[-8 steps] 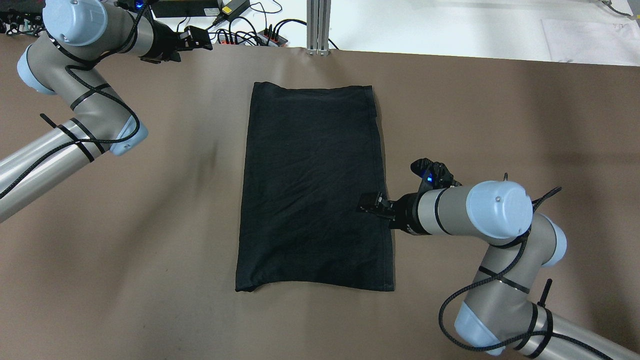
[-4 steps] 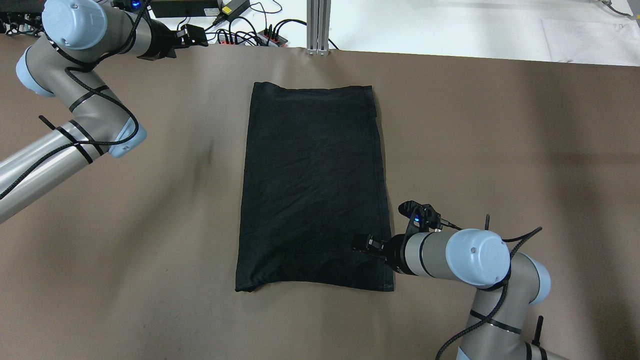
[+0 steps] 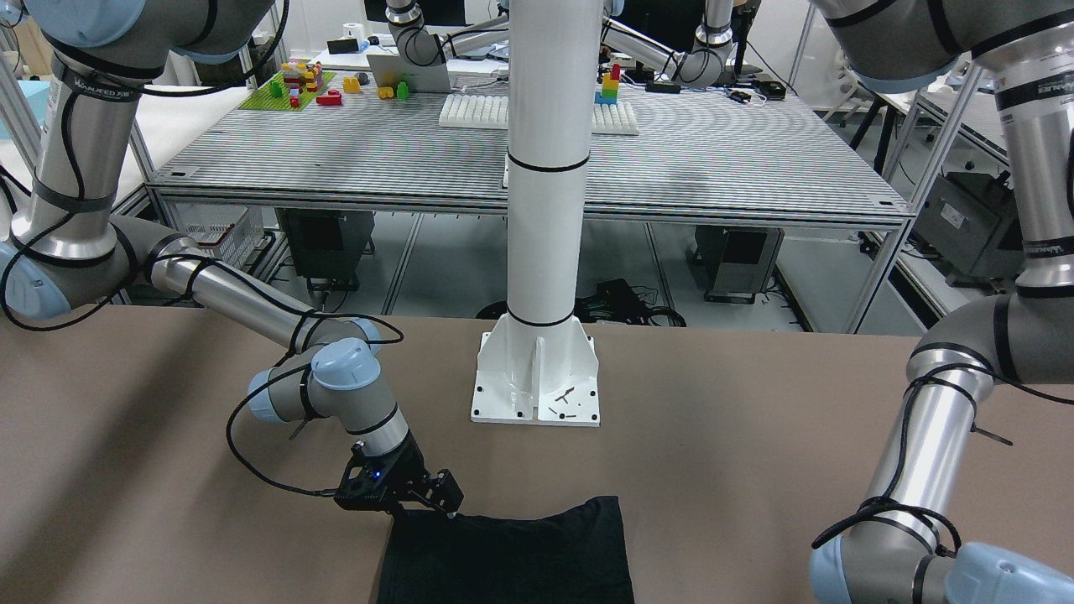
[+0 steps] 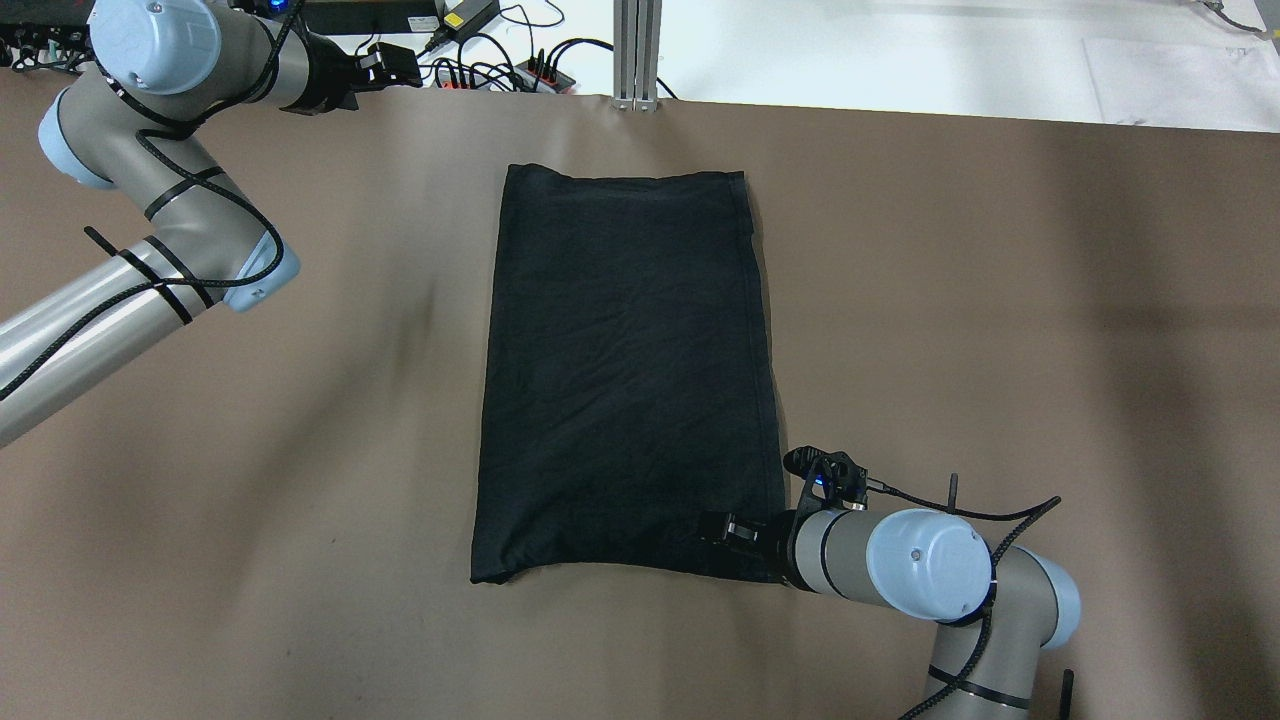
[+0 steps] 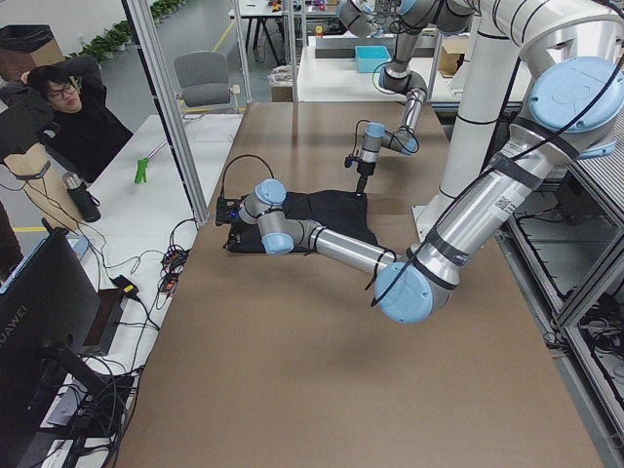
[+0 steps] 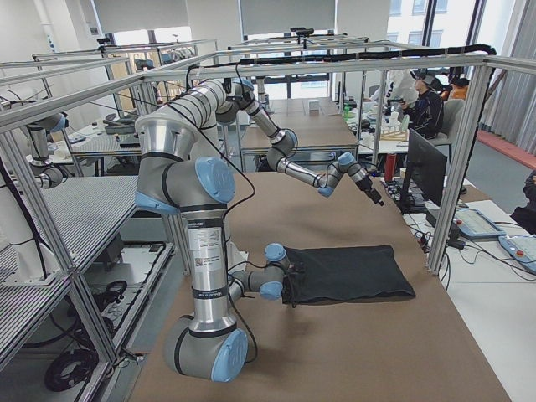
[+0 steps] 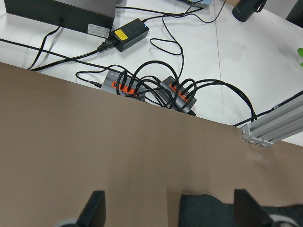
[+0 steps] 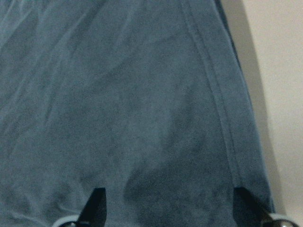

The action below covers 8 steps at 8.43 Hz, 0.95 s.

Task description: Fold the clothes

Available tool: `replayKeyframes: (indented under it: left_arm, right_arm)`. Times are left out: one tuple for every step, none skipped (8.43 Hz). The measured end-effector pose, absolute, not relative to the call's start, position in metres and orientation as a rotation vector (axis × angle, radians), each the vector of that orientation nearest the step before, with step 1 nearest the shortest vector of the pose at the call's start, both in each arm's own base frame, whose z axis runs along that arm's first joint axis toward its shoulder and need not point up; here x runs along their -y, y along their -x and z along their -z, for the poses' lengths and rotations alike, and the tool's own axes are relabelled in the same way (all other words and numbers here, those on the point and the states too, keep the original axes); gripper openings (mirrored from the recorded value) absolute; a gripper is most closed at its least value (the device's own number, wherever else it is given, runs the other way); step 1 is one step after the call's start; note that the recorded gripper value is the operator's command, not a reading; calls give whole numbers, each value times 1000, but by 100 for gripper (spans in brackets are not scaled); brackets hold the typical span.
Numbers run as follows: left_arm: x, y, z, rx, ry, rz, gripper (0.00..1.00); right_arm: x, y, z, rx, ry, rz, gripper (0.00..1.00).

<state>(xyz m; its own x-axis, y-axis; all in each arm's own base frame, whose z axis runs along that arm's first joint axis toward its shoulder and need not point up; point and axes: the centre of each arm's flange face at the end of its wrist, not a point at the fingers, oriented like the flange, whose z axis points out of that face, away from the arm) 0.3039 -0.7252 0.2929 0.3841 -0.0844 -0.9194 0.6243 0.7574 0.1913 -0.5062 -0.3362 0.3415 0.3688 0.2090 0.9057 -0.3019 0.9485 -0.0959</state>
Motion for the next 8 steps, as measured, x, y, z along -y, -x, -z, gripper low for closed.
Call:
replayKeyframes:
  left_arm:
    - [725, -305, -291, -1094, -575, 484, 95]
    - [726, -305, -290, -1092, -579, 486, 95]
    - [726, -305, -289, -1091, -583, 488, 95]
    - [725, -309, -288, -1092, -583, 485, 95]
    - [723, -316, -286, -1093, -583, 479, 95]
    - [722, -321, -284, -1095, -584, 475, 95]
    - [721, -323, -281, -1096, -586, 474, 95]
    - [721, -324, -281, -1095, -588, 474, 95]
  right_arm:
    - [336, 511, -348, 1134, -90, -328, 94]
    - [336, 515, -351, 1128, -92, -328, 90]
    - [337, 517, -351, 1127, -97, -331, 61]
    - [338, 518, -347, 1134, -102, -334, 26]
    - [339, 521, -337, 1150, -100, -345, 9]
    - [340, 525, -329, 1162, -91, -366, 0]
    - [342, 530, -325, 1166, -91, -386, 0]
    - [346, 539, -322, 1164, -94, -398, 0]
